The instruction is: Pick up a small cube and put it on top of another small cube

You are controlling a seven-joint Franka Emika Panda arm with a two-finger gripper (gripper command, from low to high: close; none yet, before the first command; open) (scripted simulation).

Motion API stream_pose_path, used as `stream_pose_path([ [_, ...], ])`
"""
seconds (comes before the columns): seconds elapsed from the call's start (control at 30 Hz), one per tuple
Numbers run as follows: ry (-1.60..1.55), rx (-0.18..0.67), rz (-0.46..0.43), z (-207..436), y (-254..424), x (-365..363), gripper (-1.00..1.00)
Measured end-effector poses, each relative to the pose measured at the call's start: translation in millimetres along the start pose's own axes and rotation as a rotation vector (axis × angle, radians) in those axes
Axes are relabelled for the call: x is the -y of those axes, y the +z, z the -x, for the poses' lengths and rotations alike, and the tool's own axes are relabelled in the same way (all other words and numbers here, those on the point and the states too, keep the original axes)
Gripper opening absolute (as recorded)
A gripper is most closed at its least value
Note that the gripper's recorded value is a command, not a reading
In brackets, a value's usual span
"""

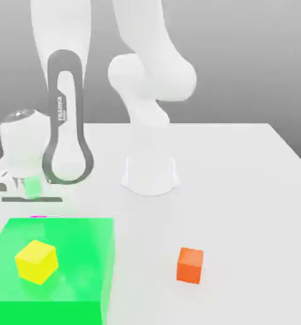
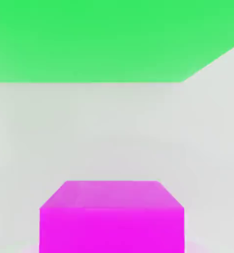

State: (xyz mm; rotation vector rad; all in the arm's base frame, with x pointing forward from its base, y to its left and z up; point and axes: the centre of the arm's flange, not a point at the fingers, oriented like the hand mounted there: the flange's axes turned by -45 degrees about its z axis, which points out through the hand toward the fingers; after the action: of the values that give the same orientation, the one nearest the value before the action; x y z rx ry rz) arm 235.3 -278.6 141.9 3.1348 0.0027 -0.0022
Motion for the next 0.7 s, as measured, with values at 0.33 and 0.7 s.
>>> stream_pose_path([
  [0.33,0.02,-0.035,0.038,-6,-66,-22,-1.0],
  [0.7,-0.074,-0.068,0.054,-187,-186,18,-1.0],
])
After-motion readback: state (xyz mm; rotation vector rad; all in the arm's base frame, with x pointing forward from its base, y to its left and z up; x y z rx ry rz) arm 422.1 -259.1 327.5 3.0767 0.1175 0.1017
